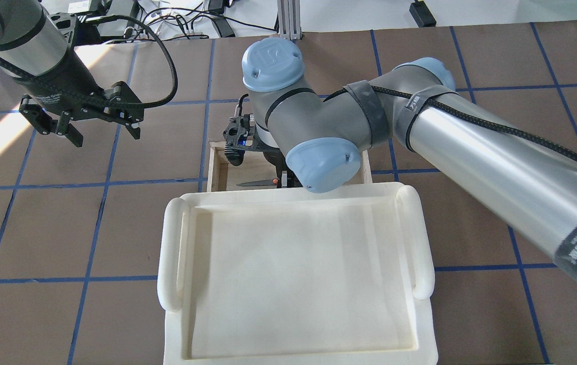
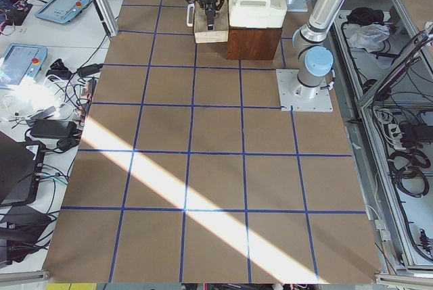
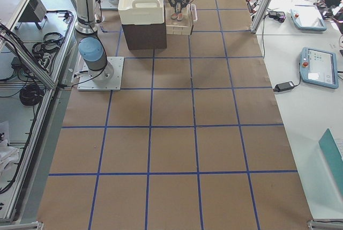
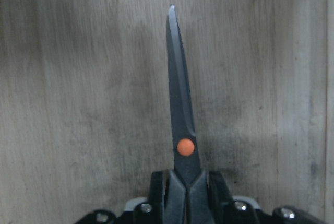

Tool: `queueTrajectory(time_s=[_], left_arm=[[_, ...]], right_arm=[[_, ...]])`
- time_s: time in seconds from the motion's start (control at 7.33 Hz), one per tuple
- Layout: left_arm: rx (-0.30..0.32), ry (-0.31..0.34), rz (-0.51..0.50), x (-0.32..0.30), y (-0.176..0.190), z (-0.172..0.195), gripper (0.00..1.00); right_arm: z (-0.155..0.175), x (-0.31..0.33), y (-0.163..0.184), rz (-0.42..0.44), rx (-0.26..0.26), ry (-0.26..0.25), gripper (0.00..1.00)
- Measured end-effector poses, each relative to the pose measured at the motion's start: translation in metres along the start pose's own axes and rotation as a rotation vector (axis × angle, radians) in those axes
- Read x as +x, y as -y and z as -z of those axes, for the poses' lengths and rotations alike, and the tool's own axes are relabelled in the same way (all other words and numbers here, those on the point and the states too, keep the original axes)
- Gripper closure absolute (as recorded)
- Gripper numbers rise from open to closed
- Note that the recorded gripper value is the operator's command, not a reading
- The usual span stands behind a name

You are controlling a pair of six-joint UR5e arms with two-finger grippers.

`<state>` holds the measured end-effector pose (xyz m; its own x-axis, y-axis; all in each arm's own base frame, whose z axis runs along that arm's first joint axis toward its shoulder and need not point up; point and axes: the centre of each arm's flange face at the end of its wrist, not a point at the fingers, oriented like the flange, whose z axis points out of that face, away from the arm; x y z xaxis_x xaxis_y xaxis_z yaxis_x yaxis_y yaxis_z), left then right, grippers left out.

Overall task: Put scissors in drawer and close it
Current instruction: 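Lower the held scissors into the open wooden drawer, then open the right gripper to release the scissors in the drawer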

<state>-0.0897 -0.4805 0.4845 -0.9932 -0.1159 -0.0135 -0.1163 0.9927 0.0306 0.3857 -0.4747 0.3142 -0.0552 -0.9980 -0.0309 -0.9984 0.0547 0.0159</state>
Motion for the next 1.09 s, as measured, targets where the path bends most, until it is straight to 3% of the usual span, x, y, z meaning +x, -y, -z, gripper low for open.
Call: queueTrajectory(time_s=[0.68, 0.82, 1.09], left_arm=[[0.005, 0.013, -0.014, -0.0015, 0.0010, 0.0018, 0.00], [0.015, 0.021, -0.023, -0.0026, 0.0008, 0.0062, 0.00], [0.016, 0.026, -0.030, -0.0029, 0.0013, 0.0069, 0.00]], right_arm=[[-0.0075, 0.0011, 0.0014, 0.007, -0.001, 0.013, 1.00], [-0.0088, 0.0012, 0.0014, 0.007, -0.002, 0.015, 0.80], [-0.0109, 0.0014, 0.0018, 0.004, -0.002, 0.019, 0.58]])
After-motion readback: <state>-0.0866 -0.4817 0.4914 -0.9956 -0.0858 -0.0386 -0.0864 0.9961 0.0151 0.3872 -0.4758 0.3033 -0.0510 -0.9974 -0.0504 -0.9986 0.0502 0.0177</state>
